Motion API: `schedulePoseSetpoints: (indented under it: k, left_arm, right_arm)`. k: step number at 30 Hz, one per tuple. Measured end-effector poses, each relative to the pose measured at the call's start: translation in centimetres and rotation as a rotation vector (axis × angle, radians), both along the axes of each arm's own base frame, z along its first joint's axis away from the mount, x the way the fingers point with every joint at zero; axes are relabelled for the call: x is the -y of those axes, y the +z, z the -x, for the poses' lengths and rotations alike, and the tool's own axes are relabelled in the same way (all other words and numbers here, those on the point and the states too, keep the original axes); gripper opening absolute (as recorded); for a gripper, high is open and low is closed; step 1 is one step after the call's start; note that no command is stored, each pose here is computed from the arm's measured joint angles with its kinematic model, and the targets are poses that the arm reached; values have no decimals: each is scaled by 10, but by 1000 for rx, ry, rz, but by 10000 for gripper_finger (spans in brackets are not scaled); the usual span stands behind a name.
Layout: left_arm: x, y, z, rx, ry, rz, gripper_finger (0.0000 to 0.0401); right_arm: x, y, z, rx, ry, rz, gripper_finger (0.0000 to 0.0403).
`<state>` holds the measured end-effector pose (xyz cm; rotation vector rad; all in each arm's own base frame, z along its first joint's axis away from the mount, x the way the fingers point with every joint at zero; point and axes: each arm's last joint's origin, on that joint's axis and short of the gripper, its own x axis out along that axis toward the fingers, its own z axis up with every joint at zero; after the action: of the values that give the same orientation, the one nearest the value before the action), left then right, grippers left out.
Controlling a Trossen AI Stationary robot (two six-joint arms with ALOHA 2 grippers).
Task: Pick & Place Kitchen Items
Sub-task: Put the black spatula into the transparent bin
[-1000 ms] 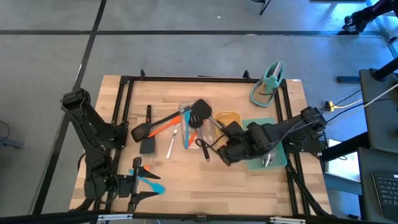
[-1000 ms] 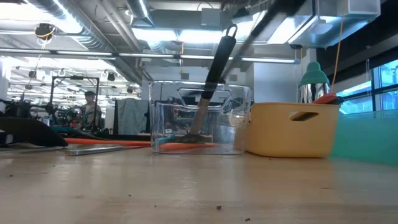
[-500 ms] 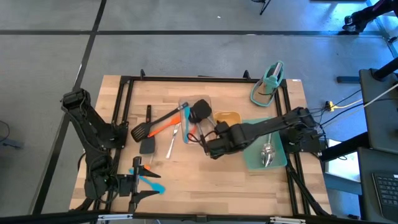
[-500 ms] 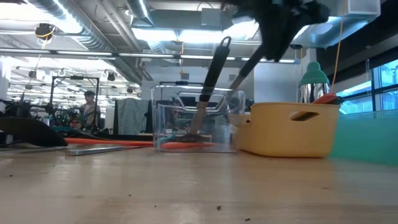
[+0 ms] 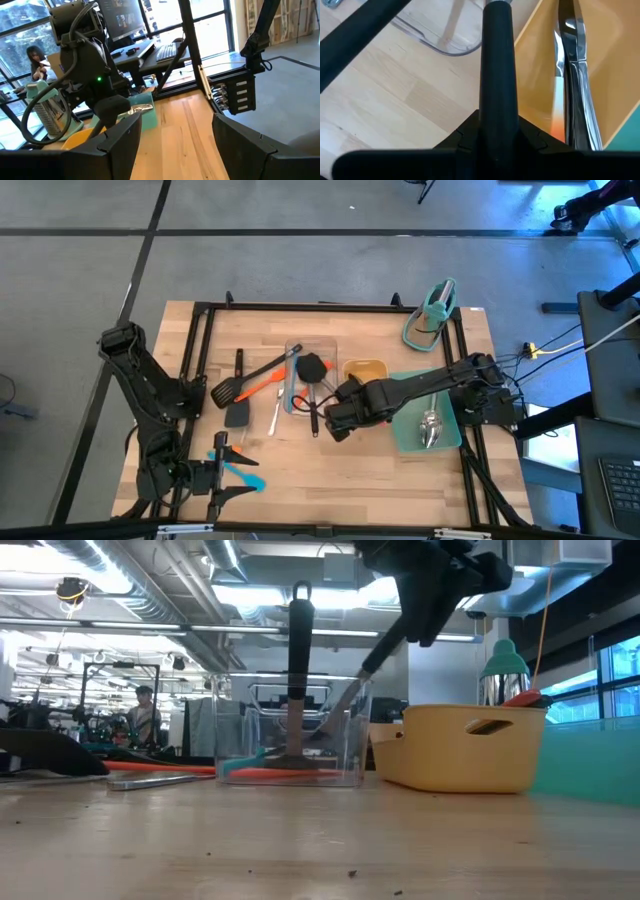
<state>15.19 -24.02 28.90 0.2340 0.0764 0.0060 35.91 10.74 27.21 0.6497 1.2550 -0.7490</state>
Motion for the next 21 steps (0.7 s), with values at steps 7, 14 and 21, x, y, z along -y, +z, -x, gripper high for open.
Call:
schedulePoseSetpoints:
  k: [7, 14, 21]
  left_arm:
    - [0, -1, 0, -7, 2, 6, 239]
    - [-1, -5, 0, -12, 17, 3, 239]
    - [-6, -10, -3, -36, 59, -3, 239]
  right_arm:
    - [0, 0, 2, -24, 22, -4, 176]
    - [-3, 7, -2, -10, 157, -64, 290]
    - [-20, 44, -5, 107, 293, -174, 310]
